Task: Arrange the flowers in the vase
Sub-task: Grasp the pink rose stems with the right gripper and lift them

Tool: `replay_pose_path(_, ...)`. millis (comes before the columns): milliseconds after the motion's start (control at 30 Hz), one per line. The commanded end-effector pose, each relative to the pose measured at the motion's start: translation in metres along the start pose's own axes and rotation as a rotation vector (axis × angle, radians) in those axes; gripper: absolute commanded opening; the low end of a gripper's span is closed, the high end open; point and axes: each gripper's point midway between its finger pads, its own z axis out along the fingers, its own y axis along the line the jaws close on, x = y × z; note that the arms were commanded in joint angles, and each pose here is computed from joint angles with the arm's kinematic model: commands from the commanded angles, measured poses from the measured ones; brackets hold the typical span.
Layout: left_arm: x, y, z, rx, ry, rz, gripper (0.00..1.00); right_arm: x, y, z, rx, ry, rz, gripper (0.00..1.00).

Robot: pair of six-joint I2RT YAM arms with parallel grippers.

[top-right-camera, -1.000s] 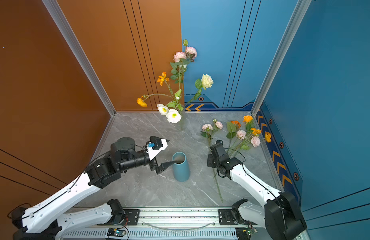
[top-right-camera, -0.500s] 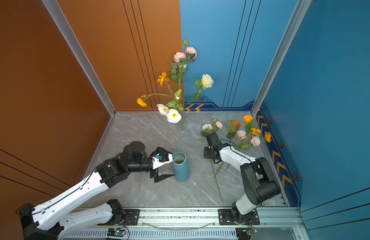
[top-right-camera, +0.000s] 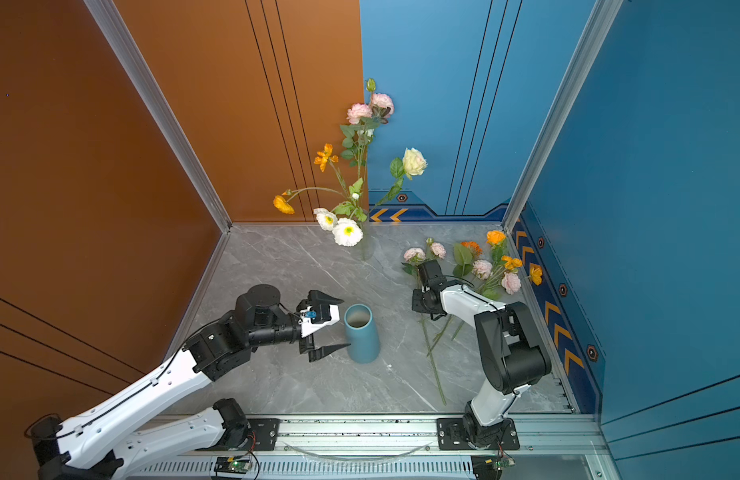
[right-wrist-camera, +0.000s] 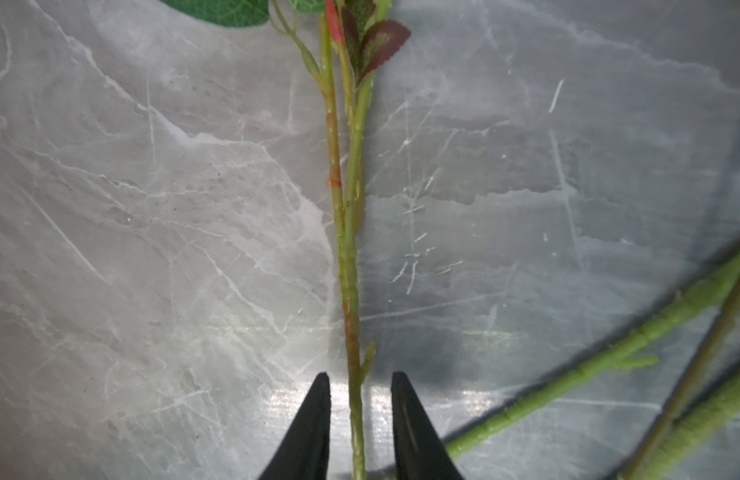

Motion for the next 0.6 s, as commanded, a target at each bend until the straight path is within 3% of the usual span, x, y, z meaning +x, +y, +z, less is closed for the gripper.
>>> replay_pose_path(0,0.006,0.001,0.004,-0.006,0.012,-0.023,0.98,-0.003,0.003,0.004,-0.007,0.004,-0.018,0.27)
replay_pose_path(267,0.009,0.0,0.007,0.006,0.023,-0.032,0.98,0.003,0.005,0.015,-0.009,0.036,-0.035,0.19)
replay_pose_path(433,0.011,0.0,0.009,0.009,0.029,-0.037,0.98,0.002,0.01,0.016,-0.027,0.041,-0.038,0.01)
replay_pose_path(567,0.012,0.001,0.009,0.011,0.028,-0.044,0.98,-0.002,0.012,0.006,-0.039,0.013,-0.05,0.0)
